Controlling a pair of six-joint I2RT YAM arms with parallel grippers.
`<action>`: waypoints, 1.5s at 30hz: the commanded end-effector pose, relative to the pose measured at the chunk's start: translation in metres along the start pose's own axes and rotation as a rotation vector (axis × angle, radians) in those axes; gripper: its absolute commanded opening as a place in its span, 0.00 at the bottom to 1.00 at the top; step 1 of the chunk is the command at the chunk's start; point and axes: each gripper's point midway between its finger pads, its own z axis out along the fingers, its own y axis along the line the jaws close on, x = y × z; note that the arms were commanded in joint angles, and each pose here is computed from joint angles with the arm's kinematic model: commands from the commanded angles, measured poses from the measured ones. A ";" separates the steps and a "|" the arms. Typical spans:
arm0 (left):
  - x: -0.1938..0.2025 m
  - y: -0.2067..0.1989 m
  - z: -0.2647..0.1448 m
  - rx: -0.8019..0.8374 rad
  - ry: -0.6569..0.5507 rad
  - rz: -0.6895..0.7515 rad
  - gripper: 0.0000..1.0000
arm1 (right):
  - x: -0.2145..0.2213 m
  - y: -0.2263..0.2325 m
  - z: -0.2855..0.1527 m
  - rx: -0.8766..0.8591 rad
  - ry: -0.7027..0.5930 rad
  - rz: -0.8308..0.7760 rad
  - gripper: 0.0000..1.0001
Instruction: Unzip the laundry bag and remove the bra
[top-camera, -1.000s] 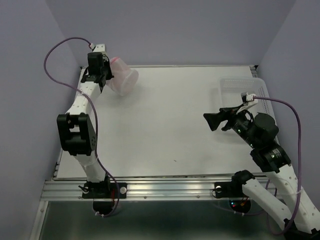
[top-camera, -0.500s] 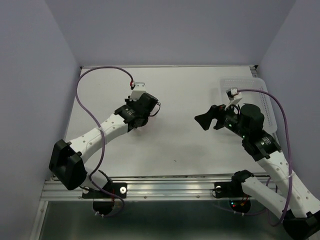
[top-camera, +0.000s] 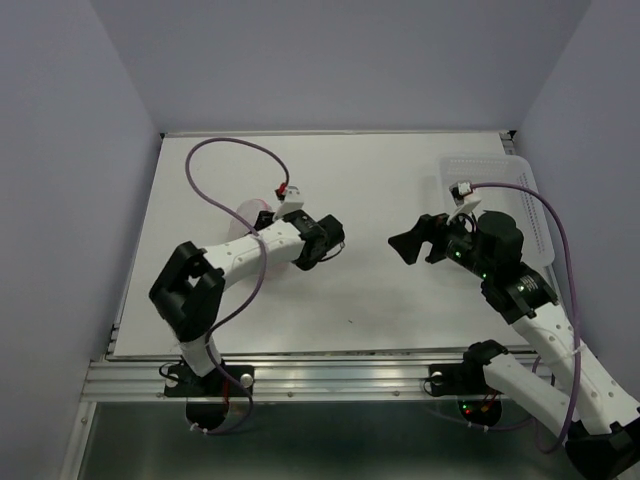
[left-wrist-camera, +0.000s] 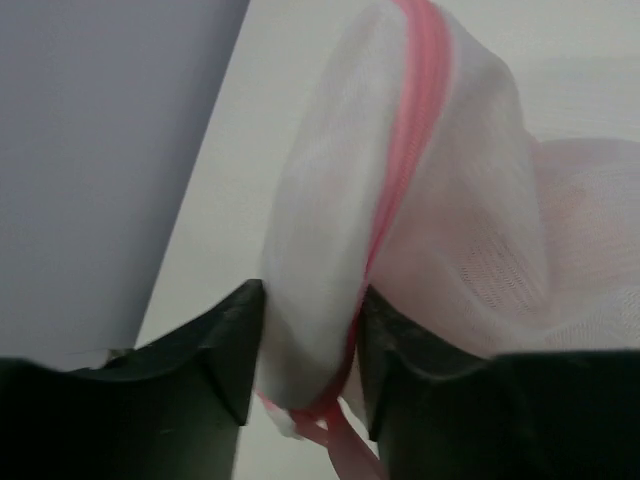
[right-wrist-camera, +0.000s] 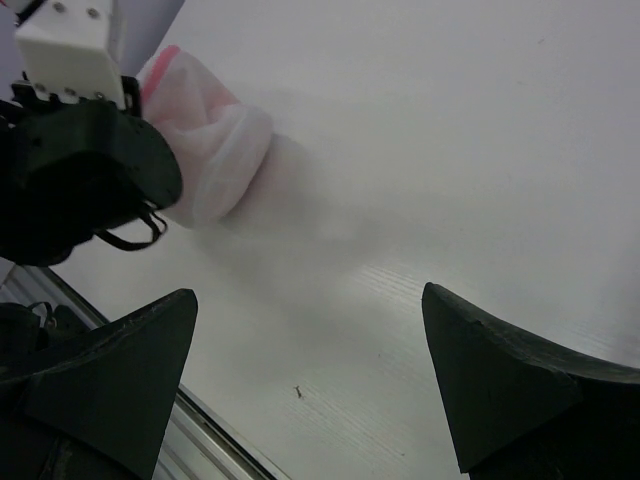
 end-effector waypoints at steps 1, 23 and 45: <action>-0.014 -0.043 -0.033 0.059 -0.101 0.004 0.57 | -0.003 0.002 0.001 -0.018 -0.031 -0.012 1.00; -0.115 -0.070 -0.152 0.661 -0.138 -0.262 0.99 | -0.060 0.011 -0.045 0.037 -0.278 -0.077 1.00; -0.051 -0.063 -0.076 0.857 0.030 -0.543 0.98 | 0.083 0.098 0.105 -0.189 0.144 0.011 0.62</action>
